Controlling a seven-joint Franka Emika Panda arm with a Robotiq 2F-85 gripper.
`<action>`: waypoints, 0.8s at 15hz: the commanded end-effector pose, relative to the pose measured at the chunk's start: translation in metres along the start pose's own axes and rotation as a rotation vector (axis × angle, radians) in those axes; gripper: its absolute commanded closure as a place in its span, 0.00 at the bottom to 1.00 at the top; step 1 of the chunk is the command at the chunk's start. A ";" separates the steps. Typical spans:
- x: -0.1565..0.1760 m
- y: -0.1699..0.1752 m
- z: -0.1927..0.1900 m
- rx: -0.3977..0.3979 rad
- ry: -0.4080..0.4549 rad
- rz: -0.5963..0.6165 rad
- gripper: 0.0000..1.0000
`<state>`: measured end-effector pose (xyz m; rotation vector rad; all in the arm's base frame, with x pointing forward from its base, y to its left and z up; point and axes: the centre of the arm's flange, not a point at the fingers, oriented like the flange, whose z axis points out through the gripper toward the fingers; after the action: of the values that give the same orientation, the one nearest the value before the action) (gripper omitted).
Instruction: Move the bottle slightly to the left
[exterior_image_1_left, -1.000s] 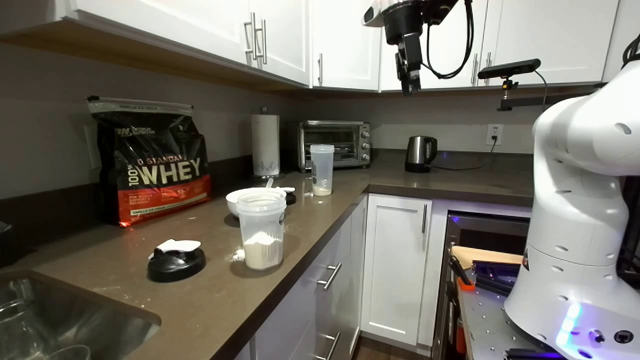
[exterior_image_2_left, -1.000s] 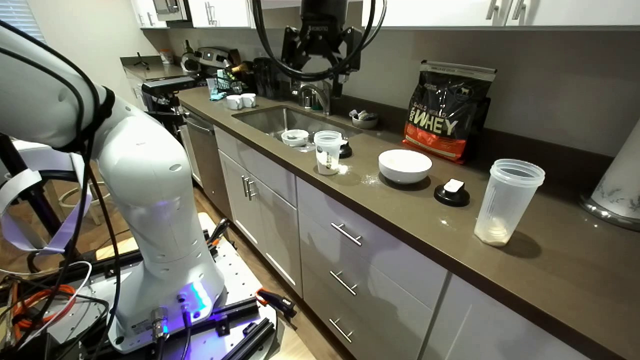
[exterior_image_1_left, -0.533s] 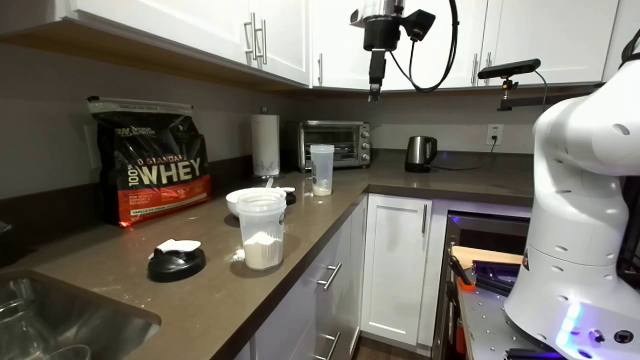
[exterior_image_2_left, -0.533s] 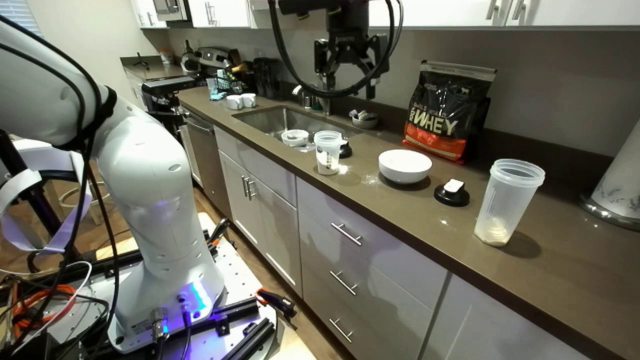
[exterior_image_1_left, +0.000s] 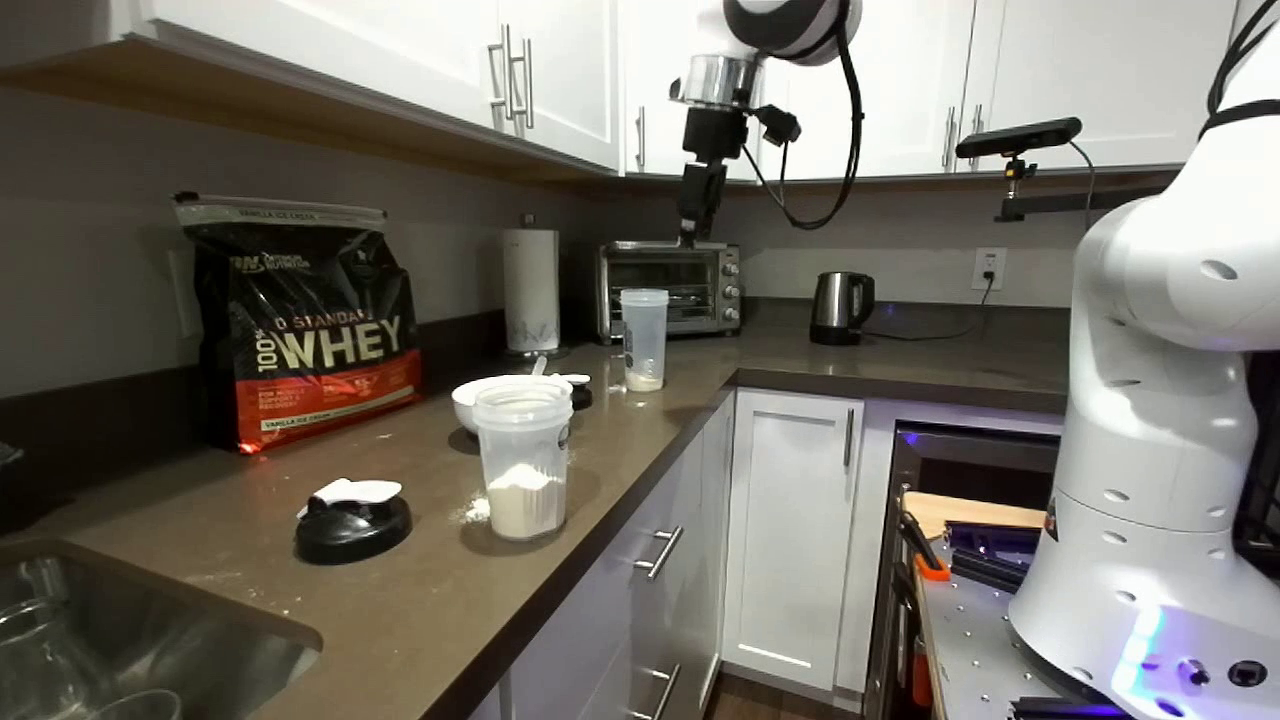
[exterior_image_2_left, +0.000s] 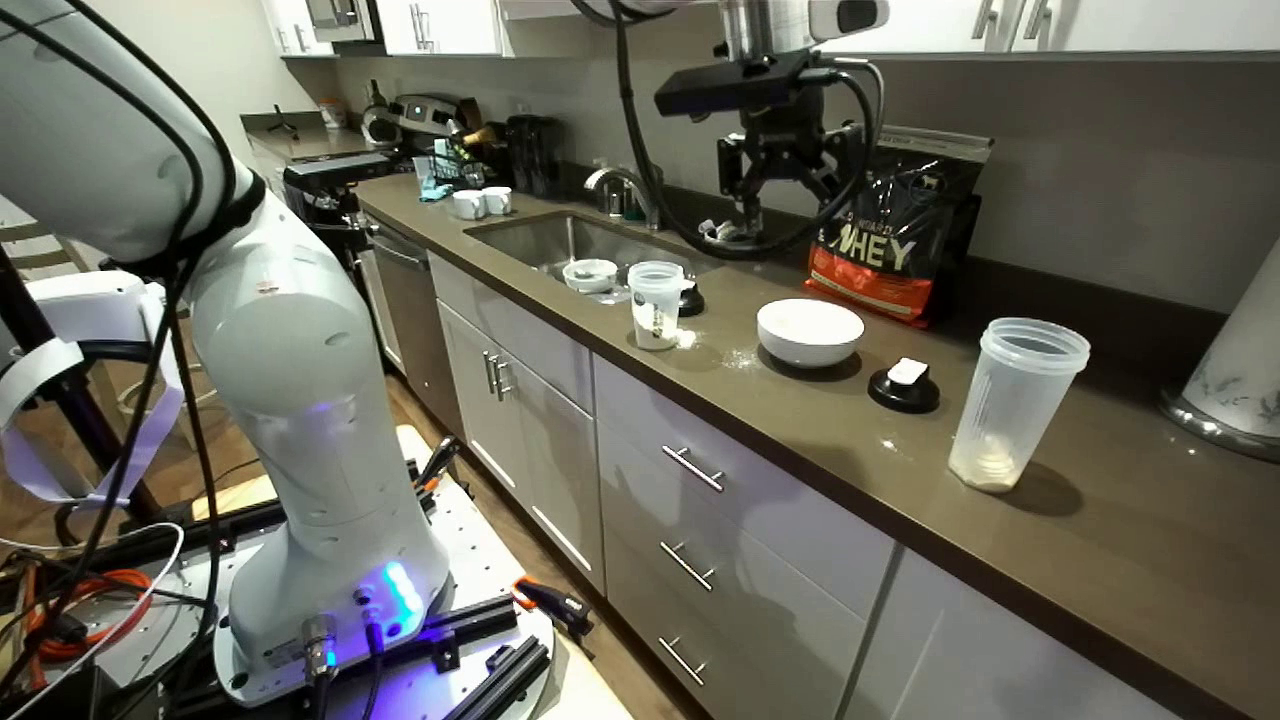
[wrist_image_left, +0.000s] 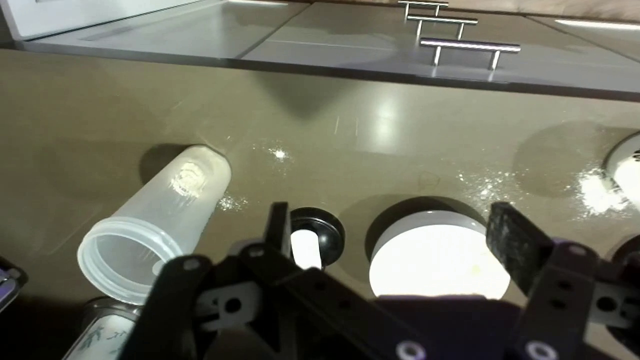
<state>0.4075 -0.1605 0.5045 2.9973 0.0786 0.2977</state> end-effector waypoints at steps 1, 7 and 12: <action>0.024 0.034 0.019 -0.001 0.014 0.061 0.00; 0.048 0.078 0.031 0.020 0.069 0.153 0.00; 0.074 0.100 0.035 0.063 0.104 0.179 0.00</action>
<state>0.4653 -0.2399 0.4957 3.0396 -0.1984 0.4364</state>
